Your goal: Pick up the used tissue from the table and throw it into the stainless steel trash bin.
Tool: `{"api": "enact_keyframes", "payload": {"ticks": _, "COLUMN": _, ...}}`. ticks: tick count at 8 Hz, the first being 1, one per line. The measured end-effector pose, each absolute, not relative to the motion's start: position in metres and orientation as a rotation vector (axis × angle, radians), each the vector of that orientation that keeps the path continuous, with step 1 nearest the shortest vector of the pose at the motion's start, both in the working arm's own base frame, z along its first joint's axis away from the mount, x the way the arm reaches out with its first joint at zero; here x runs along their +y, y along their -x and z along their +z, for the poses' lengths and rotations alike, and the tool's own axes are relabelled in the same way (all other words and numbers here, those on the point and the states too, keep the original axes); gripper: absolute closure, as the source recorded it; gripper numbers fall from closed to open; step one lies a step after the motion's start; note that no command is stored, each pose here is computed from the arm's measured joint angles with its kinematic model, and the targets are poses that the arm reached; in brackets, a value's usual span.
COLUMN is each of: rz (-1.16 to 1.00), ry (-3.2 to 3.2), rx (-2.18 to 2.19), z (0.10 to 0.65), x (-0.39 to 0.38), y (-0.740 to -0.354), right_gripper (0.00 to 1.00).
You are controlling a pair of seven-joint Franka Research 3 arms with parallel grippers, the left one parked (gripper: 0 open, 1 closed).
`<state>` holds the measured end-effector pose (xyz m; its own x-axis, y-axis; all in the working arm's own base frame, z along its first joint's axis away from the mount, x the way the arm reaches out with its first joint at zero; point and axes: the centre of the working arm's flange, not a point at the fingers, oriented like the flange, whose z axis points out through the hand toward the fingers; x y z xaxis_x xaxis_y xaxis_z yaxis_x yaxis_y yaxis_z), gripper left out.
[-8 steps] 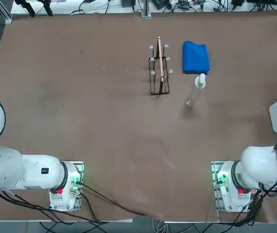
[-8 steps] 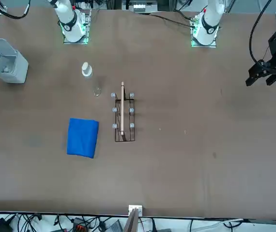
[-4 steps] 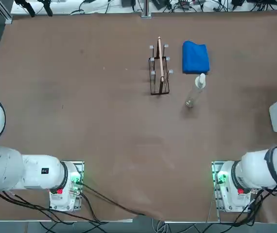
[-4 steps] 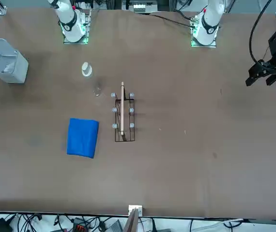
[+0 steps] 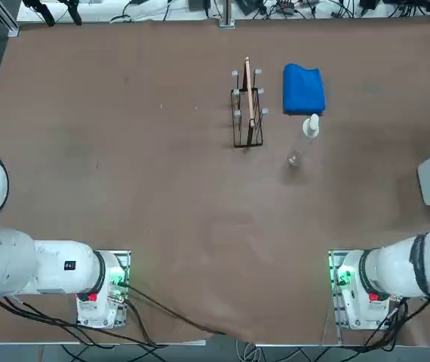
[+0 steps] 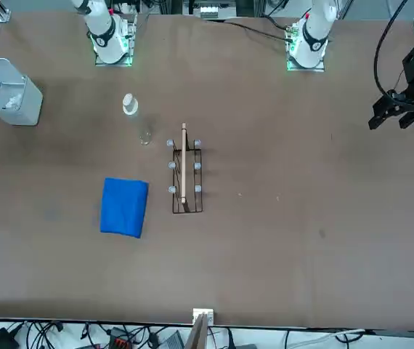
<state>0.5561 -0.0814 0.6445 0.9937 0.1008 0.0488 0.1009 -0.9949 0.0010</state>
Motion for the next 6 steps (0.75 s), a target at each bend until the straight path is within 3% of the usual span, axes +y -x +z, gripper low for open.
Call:
{"api": "enact_keyframes", "payload": {"ticks": 3, "rz": -0.079, "ry": 3.109, "rx": 0.084, "z": 0.659, "x": -0.003, "y": -0.546, "right_gripper": 0.0}}
{"api": "enact_keyframes", "payload": {"ticks": 6, "rz": -0.067, "ry": 3.103, "rx": 0.154, "z": 0.661, "x": -0.01, "y": -0.52, "right_gripper": 0.0}}
